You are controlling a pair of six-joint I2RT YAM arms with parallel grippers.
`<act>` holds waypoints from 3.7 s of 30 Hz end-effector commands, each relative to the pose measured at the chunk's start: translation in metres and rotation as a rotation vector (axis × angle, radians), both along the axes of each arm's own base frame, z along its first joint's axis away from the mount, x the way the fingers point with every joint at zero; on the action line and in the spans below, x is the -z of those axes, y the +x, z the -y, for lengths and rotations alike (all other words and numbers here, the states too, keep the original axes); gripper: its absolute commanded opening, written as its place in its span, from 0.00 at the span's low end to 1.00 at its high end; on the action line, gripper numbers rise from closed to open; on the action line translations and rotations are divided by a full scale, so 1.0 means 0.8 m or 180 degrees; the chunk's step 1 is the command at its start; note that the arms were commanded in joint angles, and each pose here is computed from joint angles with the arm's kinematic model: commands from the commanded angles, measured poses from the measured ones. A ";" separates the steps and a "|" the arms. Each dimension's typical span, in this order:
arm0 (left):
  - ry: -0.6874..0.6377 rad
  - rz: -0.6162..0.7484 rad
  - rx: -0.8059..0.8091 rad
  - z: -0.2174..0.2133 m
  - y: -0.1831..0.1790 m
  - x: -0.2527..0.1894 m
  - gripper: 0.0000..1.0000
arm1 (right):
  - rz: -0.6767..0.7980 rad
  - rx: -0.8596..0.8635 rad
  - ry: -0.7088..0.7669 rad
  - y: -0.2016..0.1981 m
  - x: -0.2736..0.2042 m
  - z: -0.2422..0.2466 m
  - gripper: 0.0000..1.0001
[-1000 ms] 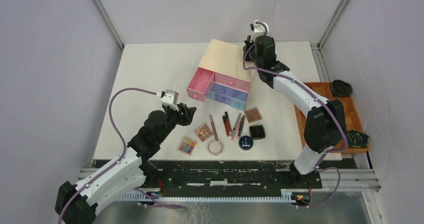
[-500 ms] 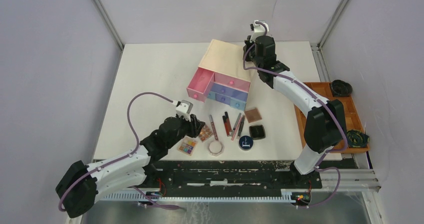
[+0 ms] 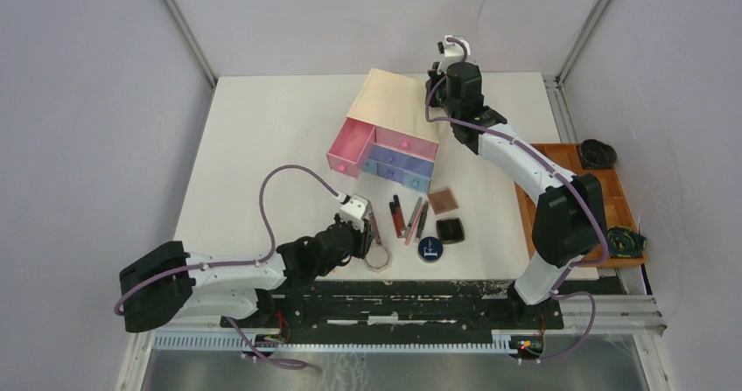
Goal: Organize the makeup
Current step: Pick up the makeup from the center of the board.
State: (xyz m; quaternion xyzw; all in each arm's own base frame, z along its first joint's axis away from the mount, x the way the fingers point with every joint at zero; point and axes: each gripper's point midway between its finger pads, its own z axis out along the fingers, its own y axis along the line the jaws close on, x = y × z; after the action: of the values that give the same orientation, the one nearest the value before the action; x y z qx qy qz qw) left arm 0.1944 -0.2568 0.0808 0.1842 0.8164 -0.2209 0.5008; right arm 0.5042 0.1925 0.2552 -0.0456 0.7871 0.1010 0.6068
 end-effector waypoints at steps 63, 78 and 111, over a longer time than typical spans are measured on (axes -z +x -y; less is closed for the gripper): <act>0.0834 -0.0026 0.0805 0.175 0.079 0.056 0.34 | -0.1247 0.0016 -0.0616 -0.075 0.150 0.043 0.01; 0.0940 -0.0069 0.0689 0.159 0.082 0.058 0.52 | -0.1242 0.0024 -0.0607 -0.077 0.150 0.044 0.00; 0.0909 -0.0064 0.0480 0.140 0.102 0.048 0.50 | -0.1288 0.0027 -0.0622 -0.077 0.159 0.044 0.01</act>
State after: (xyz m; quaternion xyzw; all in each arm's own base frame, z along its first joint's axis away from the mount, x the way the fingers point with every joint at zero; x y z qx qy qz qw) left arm 0.2690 -0.3634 0.0348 0.3251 0.8316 -0.1324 0.4303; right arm 0.4894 0.1835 0.2545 -0.0500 0.7878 0.0952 0.6065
